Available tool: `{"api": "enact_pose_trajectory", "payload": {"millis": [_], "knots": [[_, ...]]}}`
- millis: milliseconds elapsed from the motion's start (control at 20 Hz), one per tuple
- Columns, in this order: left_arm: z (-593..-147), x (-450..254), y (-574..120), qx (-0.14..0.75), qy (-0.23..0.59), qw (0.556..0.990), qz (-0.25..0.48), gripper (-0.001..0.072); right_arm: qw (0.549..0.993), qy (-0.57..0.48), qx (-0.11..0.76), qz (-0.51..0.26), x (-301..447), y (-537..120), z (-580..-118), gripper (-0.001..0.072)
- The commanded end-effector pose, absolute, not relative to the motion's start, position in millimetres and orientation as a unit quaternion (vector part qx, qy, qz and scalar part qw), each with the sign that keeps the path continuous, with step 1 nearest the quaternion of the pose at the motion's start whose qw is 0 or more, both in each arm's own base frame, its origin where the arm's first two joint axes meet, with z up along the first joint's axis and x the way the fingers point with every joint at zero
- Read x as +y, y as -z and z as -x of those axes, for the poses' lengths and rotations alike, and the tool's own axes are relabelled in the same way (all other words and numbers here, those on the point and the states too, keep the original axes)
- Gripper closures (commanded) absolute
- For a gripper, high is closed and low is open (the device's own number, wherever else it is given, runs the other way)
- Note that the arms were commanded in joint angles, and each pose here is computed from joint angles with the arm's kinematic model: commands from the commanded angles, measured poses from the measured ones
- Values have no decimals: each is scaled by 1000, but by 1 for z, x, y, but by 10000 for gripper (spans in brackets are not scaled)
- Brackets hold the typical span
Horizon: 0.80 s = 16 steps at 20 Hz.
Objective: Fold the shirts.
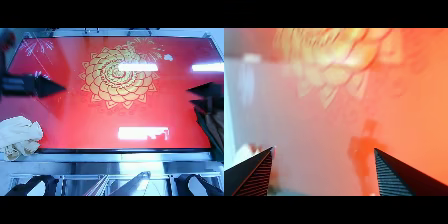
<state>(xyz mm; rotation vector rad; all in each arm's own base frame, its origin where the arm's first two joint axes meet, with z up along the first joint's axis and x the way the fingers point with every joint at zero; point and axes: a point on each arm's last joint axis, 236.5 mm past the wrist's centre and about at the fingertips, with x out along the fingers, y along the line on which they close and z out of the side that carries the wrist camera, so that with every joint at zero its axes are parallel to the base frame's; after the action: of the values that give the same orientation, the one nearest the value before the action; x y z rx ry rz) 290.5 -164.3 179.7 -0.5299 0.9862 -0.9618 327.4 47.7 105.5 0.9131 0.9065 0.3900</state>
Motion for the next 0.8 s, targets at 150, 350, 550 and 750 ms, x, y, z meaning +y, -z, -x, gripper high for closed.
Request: {"api": "enact_pose_trajectory", "payload": {"millis": [150, 350, 550, 750], "knots": [[-209, -180, -75, 512, 384, 709, 296, 705, 758, -291, 456, -365, 161, -57, -290, 11], [-194, -182, -67, 511, 383, 710, 296, 704, 749, -301, 445, -388, 171, -66, -293, 11], [-192, -182, -73, 498, 387, 720, 288, 704, 746, -304, 440, -396, 172, -70, -294, 11], [-189, -183, -72, 505, 390, 714, 290, 704, 746, -304, 440, -396, 172, -70, -295, 10]]}}
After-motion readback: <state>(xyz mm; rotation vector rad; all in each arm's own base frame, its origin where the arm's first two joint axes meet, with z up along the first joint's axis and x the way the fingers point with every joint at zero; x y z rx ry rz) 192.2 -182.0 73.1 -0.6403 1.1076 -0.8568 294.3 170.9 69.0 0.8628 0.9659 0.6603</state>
